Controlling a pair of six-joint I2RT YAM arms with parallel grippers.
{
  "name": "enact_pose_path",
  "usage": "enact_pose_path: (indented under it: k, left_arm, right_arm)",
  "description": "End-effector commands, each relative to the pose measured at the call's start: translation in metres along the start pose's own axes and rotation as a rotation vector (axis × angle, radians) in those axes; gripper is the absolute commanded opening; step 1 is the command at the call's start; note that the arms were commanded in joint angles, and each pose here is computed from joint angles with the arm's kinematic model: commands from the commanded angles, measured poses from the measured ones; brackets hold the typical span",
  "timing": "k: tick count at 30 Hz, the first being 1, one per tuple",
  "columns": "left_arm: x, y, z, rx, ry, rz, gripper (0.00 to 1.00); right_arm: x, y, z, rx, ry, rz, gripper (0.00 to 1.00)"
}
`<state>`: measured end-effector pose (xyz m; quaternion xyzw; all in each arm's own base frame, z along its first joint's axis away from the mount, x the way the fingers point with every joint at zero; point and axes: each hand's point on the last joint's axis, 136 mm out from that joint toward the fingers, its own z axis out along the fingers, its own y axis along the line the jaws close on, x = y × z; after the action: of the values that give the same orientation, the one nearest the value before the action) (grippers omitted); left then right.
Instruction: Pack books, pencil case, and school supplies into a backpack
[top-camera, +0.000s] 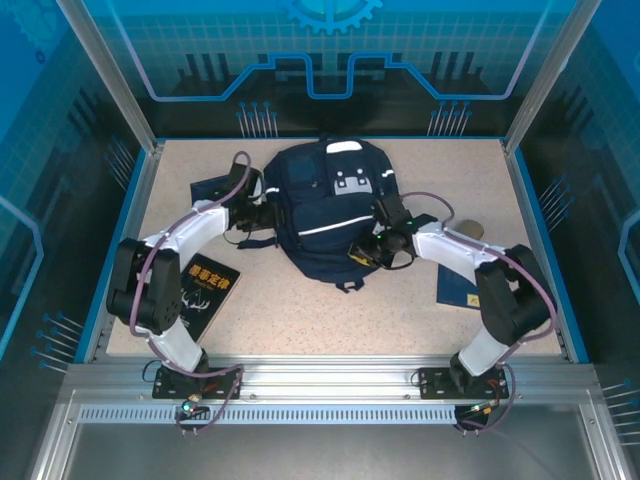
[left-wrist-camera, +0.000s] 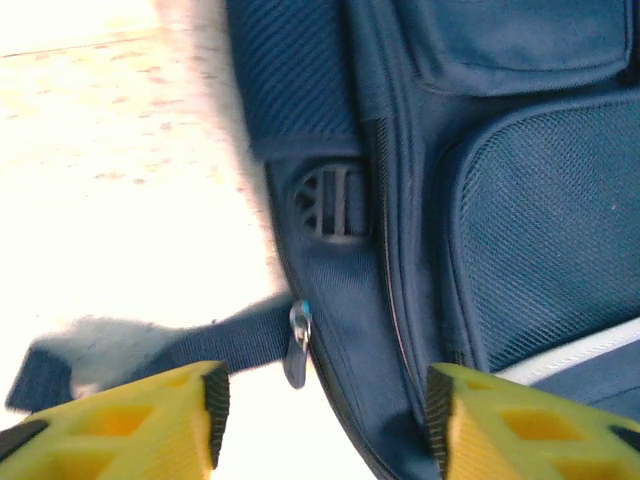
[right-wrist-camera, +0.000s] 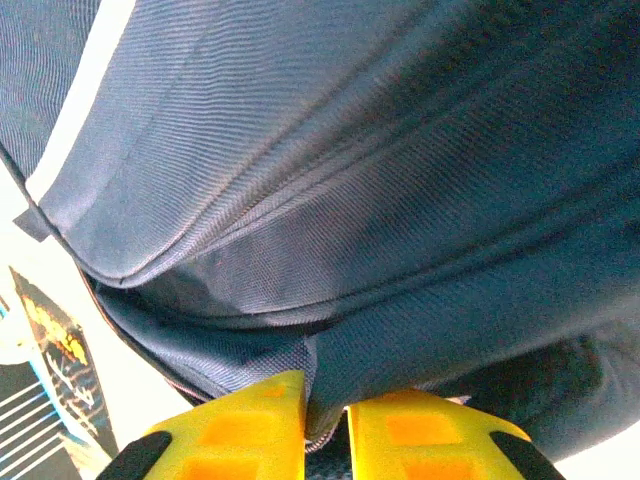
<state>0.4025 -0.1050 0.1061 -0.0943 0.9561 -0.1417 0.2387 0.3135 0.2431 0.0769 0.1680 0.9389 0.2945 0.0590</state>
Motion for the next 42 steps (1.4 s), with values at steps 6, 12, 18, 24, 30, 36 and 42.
enact_pose_path:
  k: [6, 12, 18, 24, 30, 36, 42]
  left_arm:
    - [0.039, 0.071, -0.040, -0.178, 0.008, -0.244, 0.74]
    - [0.093, 0.112, -0.057, -0.317, 0.093, -0.339, 0.90]
    - [0.134, 0.132, -0.071, -0.392, 0.136, -0.398, 0.99]
    - [0.159, 0.136, -0.056, -0.354, 0.172, -0.539, 0.99]
    - [0.176, 0.131, -0.042, -0.298, 0.219, -0.597, 0.99]
    - [0.180, 0.096, -0.025, -0.074, 0.260, -0.694, 0.99]
    - [0.172, 0.050, -0.020, 0.071, 0.288, -0.704, 0.99]
  right_arm:
    - [-0.024, 0.052, 0.017, -0.089, -0.006, -0.123, 0.33]
    - [-0.029, 0.048, -0.013, -0.031, -0.095, -0.193, 0.70]
    - [-0.023, 0.040, -0.039, -0.007, -0.144, -0.249, 0.87]
    - [-0.015, 0.042, -0.044, -0.046, -0.143, -0.229, 0.89]
    - [-0.011, 0.046, -0.047, -0.061, -0.135, -0.235, 0.88]
    - [-0.012, 0.044, -0.049, -0.048, -0.148, -0.227, 0.87]
    - [-0.010, 0.046, -0.047, -0.038, -0.147, -0.231, 0.87]
